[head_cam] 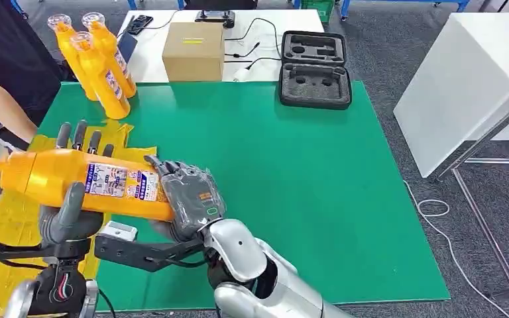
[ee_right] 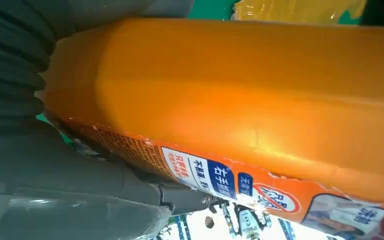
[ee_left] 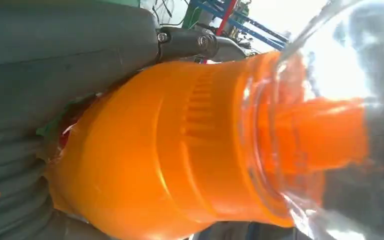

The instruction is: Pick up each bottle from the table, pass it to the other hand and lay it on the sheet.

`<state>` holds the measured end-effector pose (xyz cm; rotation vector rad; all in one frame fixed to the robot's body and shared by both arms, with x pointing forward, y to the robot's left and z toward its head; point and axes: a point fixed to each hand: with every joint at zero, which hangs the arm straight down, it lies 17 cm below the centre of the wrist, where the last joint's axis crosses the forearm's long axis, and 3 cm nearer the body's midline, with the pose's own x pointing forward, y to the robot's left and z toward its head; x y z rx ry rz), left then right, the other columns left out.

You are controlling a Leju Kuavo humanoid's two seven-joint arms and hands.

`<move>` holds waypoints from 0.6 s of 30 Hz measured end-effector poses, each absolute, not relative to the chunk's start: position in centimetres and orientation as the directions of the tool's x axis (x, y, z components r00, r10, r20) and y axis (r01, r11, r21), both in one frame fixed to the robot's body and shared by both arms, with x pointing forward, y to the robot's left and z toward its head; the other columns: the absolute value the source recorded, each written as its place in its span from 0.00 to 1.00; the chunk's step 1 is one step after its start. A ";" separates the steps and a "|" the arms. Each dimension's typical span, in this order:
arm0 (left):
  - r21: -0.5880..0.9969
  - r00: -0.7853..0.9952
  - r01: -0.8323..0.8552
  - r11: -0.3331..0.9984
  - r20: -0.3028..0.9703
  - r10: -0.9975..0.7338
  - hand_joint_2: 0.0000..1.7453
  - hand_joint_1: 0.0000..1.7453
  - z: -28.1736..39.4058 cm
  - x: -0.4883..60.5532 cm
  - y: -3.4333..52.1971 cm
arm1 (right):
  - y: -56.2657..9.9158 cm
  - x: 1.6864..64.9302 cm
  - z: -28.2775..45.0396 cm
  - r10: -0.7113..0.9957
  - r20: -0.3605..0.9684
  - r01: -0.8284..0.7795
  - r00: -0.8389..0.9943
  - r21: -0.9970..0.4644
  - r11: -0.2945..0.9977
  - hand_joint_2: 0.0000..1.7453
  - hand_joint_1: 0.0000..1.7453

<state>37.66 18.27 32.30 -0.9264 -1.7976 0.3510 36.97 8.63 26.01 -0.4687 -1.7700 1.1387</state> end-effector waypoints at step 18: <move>-0.630 -0.173 0.428 0.648 0.646 0.743 1.00 1.00 33.0 37.8 18.0 | 9.7 36.7 26.4 0.681 0.464 -0.189 -0.566 -0.877 0.441 1.00 1.00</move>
